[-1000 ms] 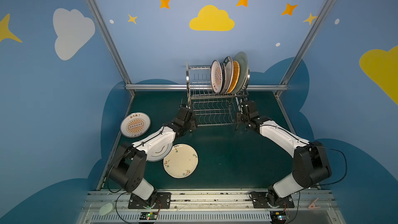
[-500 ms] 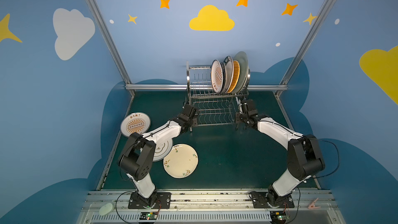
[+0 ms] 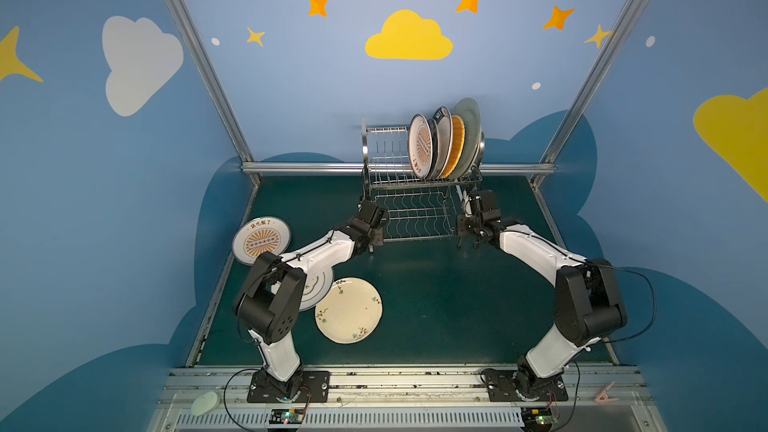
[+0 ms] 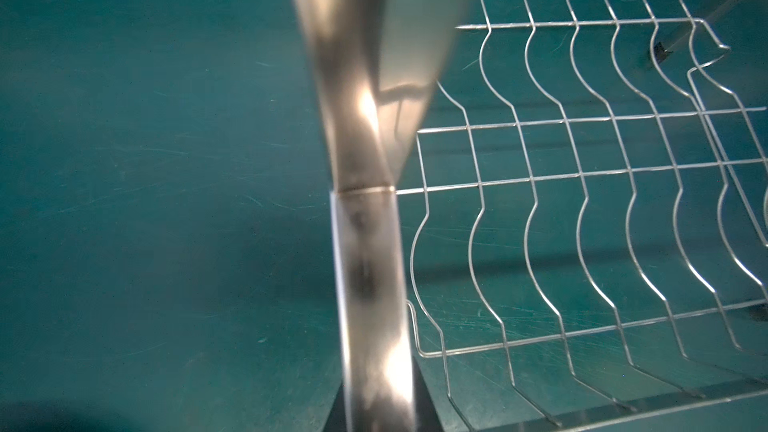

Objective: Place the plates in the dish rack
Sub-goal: 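Hold the rack frame with both grippers and push it farther from the robot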

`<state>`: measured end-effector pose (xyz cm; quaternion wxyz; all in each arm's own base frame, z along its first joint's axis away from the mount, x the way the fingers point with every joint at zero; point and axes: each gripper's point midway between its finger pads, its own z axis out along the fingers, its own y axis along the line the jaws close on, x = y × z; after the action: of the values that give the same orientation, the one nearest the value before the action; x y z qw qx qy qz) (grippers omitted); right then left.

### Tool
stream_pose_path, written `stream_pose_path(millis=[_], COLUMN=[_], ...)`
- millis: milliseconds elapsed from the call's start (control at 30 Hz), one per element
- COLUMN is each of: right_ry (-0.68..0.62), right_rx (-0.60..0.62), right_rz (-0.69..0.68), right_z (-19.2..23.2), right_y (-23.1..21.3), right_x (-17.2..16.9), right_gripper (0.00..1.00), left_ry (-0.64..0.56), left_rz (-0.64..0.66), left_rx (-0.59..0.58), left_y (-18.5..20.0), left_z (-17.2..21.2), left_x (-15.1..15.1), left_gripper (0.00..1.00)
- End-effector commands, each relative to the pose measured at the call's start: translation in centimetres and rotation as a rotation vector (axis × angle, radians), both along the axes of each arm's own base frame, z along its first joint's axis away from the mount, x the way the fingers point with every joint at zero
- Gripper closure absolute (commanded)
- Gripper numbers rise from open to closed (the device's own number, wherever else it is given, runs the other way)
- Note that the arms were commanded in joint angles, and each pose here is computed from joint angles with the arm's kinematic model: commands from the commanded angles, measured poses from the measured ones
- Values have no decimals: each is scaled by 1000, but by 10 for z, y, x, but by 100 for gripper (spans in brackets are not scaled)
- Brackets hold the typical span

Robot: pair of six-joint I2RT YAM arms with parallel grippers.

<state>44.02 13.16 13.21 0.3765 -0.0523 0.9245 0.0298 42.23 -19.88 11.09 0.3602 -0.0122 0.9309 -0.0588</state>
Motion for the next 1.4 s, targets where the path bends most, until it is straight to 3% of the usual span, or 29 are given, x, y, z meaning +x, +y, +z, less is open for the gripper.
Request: stream_pose_path(millis=[0, 600, 800, 1033, 1367], right_ry=[-37, -39, -19, -12, 40], right_rx=[14, 74, 98, 126, 177], right_rz=[-85, -227, -259, -269, -246], right_z=[25, 27, 25, 29, 40], right_y=[-26, -94, -100, -99, -89], right_x=[4, -15, -16, -20, -23], right_gripper=[100, 100, 100, 82, 71], left_ry=[-9, -37, -31, -48, -96], left_rz=[-39, -44, -31, -31, 30], left_rx=[-176, -218, -222, -227, -215], left_y=[-46, -99, -100, -97, -78], left_z=[7, 11, 9, 23, 51], left_x=[3, -12, -13, -15, -18], left_gripper=[96, 96, 80, 66, 59])
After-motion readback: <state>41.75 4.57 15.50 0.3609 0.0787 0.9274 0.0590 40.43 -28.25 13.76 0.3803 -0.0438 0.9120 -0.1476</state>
